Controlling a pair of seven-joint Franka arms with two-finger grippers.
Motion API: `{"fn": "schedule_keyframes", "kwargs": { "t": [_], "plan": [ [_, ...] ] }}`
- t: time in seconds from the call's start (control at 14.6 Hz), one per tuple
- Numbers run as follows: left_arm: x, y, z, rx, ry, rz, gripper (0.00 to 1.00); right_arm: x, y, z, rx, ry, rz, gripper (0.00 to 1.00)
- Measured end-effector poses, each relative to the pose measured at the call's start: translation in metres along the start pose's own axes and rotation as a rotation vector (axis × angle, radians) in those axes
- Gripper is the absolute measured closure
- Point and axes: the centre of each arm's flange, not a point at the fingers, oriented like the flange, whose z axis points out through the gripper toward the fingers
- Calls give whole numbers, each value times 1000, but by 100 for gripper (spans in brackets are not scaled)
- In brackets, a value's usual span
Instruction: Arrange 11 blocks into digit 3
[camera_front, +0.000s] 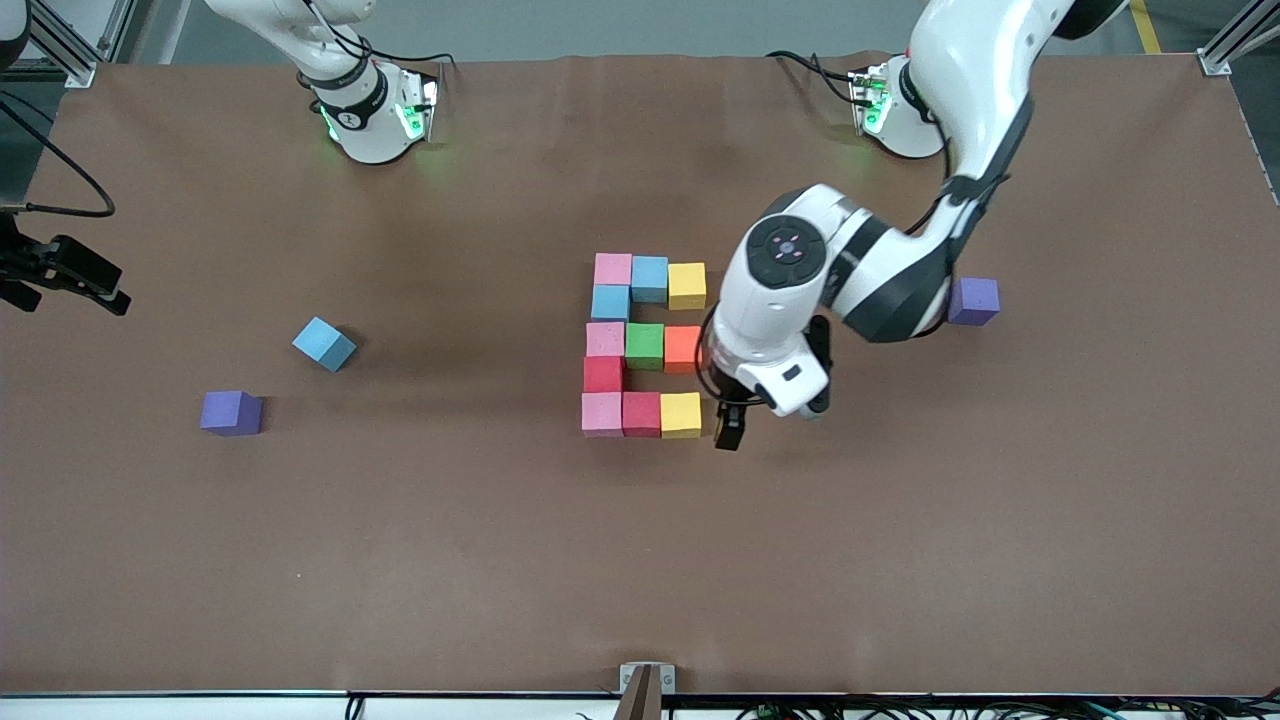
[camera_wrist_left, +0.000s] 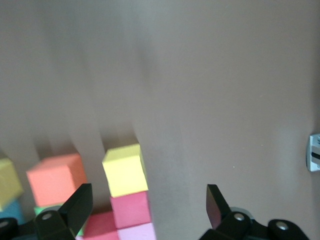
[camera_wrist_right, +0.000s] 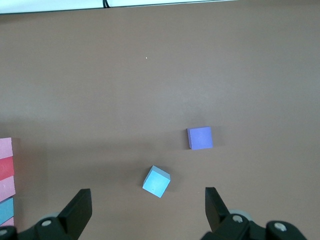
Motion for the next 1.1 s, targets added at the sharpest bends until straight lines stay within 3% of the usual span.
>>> {"fn": "schedule_keyframes", "kwargs": {
  "t": [0.41, 0.69, 0.89, 1.1],
  "plan": [
    [135, 4, -98, 71, 25, 380, 0, 0, 0, 0, 0, 0, -1, 0],
    [219, 0, -148, 49, 61, 627, 0, 0, 0, 0, 0, 0, -1, 0],
    [288, -23, -192, 96, 80, 839, 0, 0, -1, 0, 0, -1, -1, 0],
    [325, -60, -235, 184, 55, 1001, 0, 0, 0, 0, 0, -2, -1, 0]
  ]
}}
